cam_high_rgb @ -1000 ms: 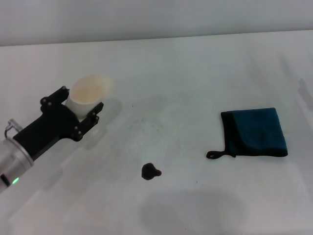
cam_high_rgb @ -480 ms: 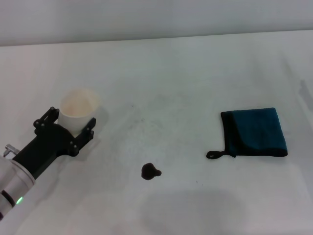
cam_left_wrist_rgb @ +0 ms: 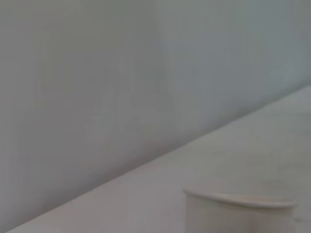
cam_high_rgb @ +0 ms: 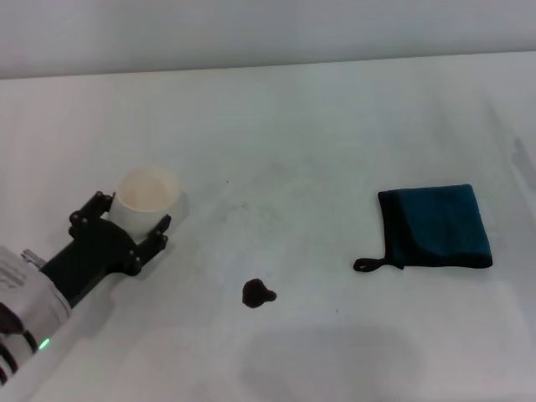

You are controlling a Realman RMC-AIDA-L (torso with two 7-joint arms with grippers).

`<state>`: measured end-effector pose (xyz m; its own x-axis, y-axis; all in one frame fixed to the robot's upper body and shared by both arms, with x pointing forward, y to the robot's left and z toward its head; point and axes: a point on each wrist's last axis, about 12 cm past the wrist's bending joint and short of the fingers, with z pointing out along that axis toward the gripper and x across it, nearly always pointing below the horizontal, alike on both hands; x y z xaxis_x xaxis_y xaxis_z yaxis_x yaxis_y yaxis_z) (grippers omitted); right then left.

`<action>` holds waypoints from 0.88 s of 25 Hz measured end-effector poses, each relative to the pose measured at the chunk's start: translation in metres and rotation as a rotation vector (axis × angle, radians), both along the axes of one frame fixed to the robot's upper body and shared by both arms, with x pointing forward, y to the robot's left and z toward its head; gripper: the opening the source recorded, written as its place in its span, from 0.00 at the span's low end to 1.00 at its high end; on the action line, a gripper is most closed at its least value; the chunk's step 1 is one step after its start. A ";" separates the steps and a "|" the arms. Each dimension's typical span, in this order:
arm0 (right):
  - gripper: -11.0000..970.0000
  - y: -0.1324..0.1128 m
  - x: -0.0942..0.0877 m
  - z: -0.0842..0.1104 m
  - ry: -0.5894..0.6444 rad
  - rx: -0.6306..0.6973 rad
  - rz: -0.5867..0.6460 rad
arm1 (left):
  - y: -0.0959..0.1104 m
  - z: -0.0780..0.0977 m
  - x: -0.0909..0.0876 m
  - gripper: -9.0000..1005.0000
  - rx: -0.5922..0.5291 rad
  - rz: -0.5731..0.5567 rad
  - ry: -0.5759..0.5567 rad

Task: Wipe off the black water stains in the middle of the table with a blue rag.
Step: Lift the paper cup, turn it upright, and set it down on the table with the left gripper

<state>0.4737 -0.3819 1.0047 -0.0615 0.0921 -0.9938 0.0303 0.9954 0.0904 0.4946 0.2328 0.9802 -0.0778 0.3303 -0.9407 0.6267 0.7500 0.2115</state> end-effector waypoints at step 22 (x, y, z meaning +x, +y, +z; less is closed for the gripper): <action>0.88 -0.003 0.000 -0.004 0.042 -0.005 -0.018 | 0.004 -0.013 -0.027 0.76 0.013 0.048 0.022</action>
